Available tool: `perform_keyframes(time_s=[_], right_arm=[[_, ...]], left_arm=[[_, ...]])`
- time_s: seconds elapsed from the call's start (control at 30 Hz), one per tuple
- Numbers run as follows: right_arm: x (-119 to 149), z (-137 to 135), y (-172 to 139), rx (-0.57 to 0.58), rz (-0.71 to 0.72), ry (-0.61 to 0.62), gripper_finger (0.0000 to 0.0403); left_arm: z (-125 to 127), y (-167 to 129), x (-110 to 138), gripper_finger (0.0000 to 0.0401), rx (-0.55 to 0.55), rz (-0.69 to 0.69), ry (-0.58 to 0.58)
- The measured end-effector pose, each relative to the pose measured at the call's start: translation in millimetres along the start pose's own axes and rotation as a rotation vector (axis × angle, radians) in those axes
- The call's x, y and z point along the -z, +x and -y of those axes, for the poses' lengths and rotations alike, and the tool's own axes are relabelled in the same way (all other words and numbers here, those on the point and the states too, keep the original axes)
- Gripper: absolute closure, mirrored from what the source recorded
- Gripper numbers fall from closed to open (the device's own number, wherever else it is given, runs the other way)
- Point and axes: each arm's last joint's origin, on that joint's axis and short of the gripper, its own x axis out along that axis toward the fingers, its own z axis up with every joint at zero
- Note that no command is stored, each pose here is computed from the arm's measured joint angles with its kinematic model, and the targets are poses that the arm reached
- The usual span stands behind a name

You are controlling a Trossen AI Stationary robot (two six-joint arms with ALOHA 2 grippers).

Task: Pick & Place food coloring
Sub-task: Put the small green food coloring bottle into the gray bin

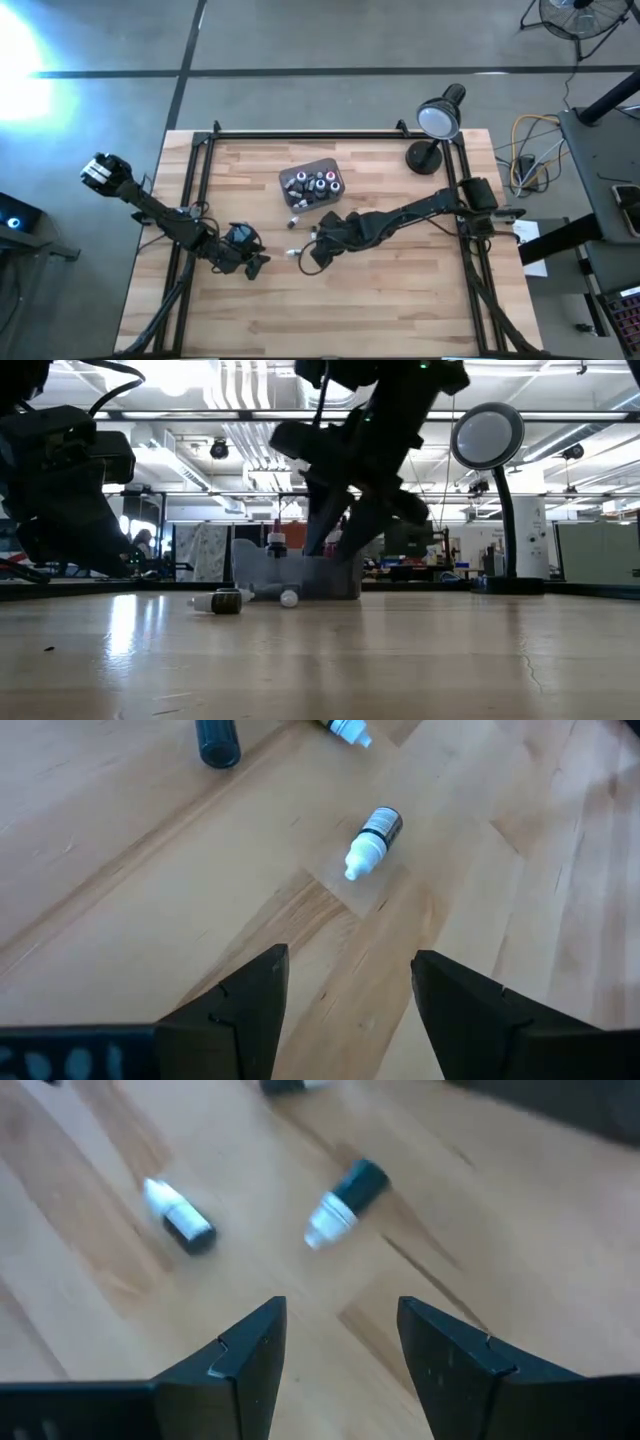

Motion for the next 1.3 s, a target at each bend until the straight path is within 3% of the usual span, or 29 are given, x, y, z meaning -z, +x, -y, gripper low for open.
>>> perform_keyframes(time_s=[0.1, 0.4, 0.7, 1.03, 1.3], right_arm=[[-3, -4, 6, -0.023, -0.029, 0.002, 0.0218], [-16, -12, 7, -0.052, -0.012, 0.309, 0.0218], [-15, -13, 7, -0.08, -0.09, 0.465, 0.0218], [-14, -18, 17, -0.075, -0.124, 0.518, 0.0218], [-20, -28, 28, -0.043, -0.071, 0.468, 0.0219]], left_arm=[[0, 0, 0, 0.0208, 0.001, 0.0, -0.004], [0, 0, 0, 0.0208, 0.003, -0.006, -0.018], [0, 0, 1, 0.0208, -0.001, -0.008, -0.007], [-1, 0, 1, 0.0208, -0.008, -0.011, 0.0], [-4, 1, 2, 0.0208, -0.018, -0.016, 0.011]])
